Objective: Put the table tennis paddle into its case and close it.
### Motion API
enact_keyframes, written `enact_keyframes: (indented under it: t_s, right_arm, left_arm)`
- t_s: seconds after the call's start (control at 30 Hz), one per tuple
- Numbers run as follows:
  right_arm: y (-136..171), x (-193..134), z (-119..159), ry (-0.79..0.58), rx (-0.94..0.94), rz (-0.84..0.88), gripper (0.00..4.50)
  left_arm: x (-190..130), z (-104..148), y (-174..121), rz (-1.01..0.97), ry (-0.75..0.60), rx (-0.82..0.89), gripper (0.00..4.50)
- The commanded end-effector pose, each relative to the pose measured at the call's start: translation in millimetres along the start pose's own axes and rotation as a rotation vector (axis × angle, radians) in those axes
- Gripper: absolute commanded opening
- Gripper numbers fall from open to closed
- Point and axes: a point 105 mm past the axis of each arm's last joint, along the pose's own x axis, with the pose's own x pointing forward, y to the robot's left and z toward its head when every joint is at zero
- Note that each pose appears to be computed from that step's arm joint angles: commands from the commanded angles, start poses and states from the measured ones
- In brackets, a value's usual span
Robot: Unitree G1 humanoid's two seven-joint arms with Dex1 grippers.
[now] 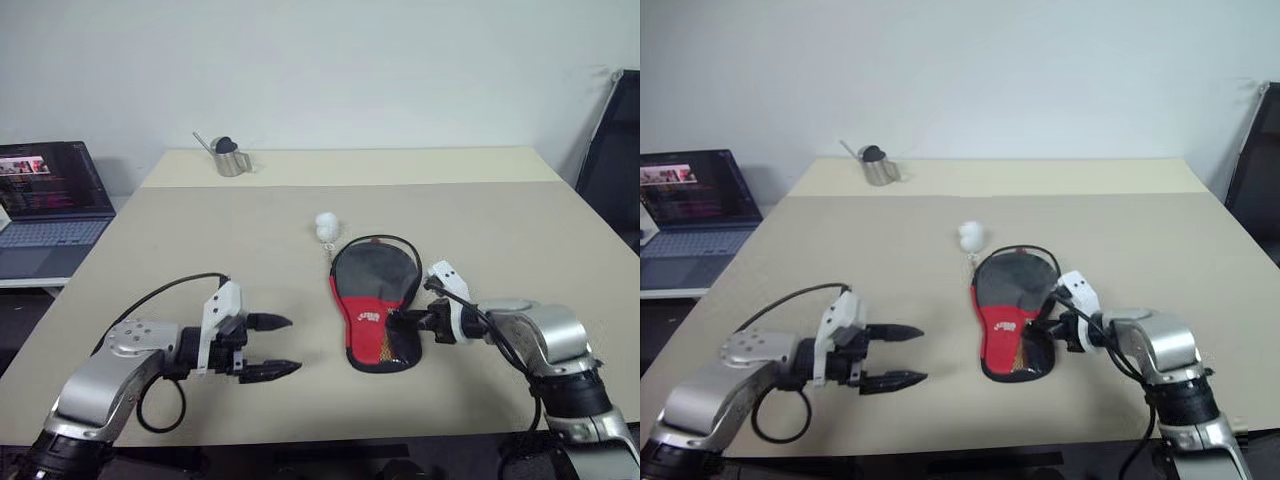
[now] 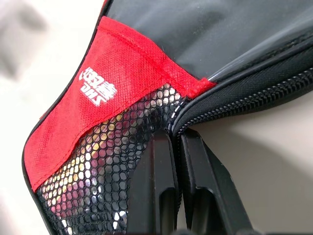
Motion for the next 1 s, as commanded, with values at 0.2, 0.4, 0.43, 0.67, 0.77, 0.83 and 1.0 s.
enact_keyframes:
  t_s: [0.2, 0.4, 0.43, 0.67, 0.77, 0.83, 1.0]
  right_arm:
    - [30.3, -18.1, -27.9, 0.055, 0.026, 0.055, 0.02]
    - [35.2, -33.1, -48.0, 0.111, 0.049, 0.049, 0.02]
    - [34.6, -35.7, -50.9, 0.118, 0.054, 0.042, 0.02]
    - [37.4, -41.3, -60.0, 0.126, 0.085, 0.032, 0.02]
    - [35.4, -37.0, -62.6, 0.123, 0.108, 0.009, 0.02]
    - [32.4, -34.9, -64.2, 0.122, 0.128, -0.015, 0.02]
    - [19.3, -39.0, -68.7, 0.105, 0.206, -0.108, 0.27]
  left_arm:
    - [-0.1, 11.8, -24.2, -0.084, -0.009, 0.072, 4.26]
    - [-0.3, 12.7, -30.3, -0.114, 0.000, 0.068, 4.26]
    - [-0.4, 13.2, -29.8, -0.115, 0.000, 0.068, 4.26]
    - [0.7, 13.5, -29.3, -0.131, 0.005, 0.071, 4.26]
    - [1.3, 13.4, -27.6, -0.129, 0.006, 0.074, 4.26]
    - [1.5, 13.2, -26.4, -0.126, 0.007, 0.076, 4.26]
    - [2.6, 12.1, -25.9, -0.121, 0.007, 0.080, 4.26]
